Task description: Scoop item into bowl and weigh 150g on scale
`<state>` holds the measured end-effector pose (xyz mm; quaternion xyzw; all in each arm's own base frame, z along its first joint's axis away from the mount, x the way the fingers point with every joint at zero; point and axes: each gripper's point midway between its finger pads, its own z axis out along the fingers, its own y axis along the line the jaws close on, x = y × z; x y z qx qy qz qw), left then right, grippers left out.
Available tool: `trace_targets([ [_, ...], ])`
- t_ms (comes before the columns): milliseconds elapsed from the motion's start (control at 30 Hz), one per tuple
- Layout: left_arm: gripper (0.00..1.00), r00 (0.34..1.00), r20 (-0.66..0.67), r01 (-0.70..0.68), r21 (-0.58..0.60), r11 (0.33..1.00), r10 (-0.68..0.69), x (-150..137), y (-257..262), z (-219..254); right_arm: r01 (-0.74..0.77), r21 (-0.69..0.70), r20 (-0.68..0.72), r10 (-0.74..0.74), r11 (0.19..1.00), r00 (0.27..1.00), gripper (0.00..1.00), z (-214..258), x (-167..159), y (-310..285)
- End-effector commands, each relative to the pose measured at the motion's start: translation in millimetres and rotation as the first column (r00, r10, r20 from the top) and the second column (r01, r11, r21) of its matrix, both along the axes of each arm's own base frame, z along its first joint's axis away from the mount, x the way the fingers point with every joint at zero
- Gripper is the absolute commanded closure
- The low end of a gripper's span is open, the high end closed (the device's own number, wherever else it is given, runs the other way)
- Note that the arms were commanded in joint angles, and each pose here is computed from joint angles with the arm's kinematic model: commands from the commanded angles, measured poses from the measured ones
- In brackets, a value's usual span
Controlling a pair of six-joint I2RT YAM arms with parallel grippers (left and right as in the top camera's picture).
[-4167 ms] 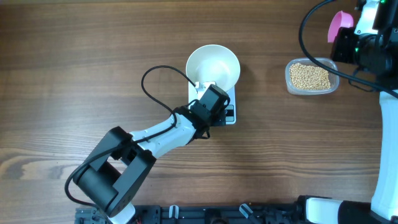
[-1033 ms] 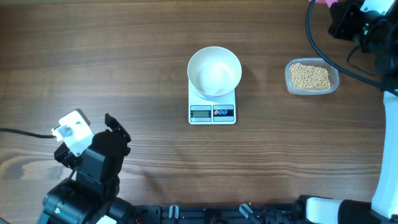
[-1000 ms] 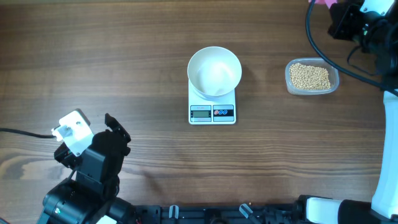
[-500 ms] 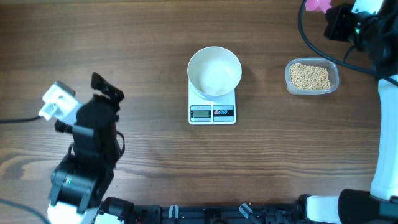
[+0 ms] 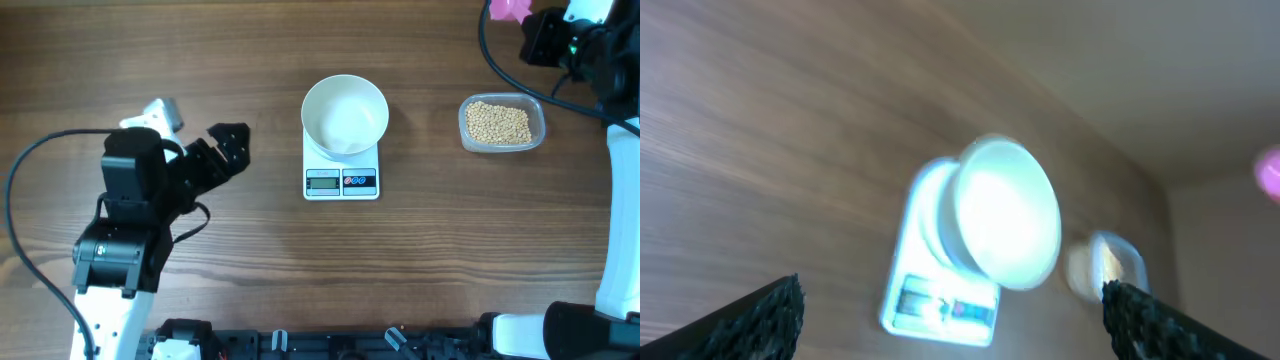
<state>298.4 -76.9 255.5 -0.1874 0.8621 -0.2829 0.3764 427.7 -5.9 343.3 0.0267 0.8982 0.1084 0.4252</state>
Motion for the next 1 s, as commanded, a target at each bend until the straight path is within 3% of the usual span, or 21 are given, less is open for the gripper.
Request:
trace_targets([
  [0,0.00,0.954,0.021,0.300,-0.175,0.938,-0.301,-15,-58,14,-0.041,-0.020,-0.031,0.041,0.999,0.999,0.96,-7,-5,4],
  [33,0.00,0.936,0.000,0.346,-0.182,0.921,-0.352,-17,-73,7,-0.044,-0.020,-0.041,0.043,0.999,0.998,0.96,-9,-7,5],
  [200,0.00,0.929,-0.203,0.297,-0.081,0.951,-0.308,-13,-110,-52,-0.058,-0.028,-0.080,0.055,0.998,0.995,0.96,-16,-14,5],
  [300,0.01,0.916,-0.230,0.334,-0.017,0.942,-0.329,-15,-133,-71,-0.060,-0.027,-0.095,0.057,0.998,0.994,0.96,-19,-16,6],
  [367,0.37,0.918,-0.236,0.336,0.028,0.942,-0.320,-17,-137,-77,-0.060,-0.026,-0.099,0.057,0.998,0.993,0.96,-19,-17,6],
  [433,0.61,0.917,-0.240,0.332,0.024,0.943,-0.317,-17,-138,-74,-0.057,-0.023,-0.100,0.055,0.998,0.994,0.95,-20,-17,6],
  [467,0.82,0.919,-0.239,0.330,0.026,0.944,-0.314,-16,-138,-70,-0.058,-0.023,-0.101,0.055,0.998,0.993,0.96,-20,-17,6],
  [533,0.96,0.917,-0.255,0.328,0.045,0.944,-0.307,-10,-138,-55,-0.055,-0.020,-0.103,0.053,0.998,0.993,0.96,-20,-18,6],
  [700,0.96,0.855,-0.444,0.346,0.101,0.933,-0.269,-8,-142,-91,-0.056,-0.016,-0.129,0.054,0.998,0.990,0.96,-24,-22,7],
  [733,0.85,0.833,-0.488,0.357,0.115,0.927,-0.261,-11,-143,-105,-0.056,-0.014,-0.138,0.054,0.998,0.989,0.96,-26,-24,7],
  [800,0.96,0.811,-0.529,0.364,0.123,0.923,-0.250,-13,-144,-120,-0.057,-0.010,-0.165,0.054,0.998,0.985,0.96,-30,-29,7],
  [967,0.96,0.834,-0.494,0.370,0.172,0.913,-0.244,-11,-153,-126,-0.057,-0.009,-0.169,0.054,0.998,0.984,0.96,-31,-29,7],
])
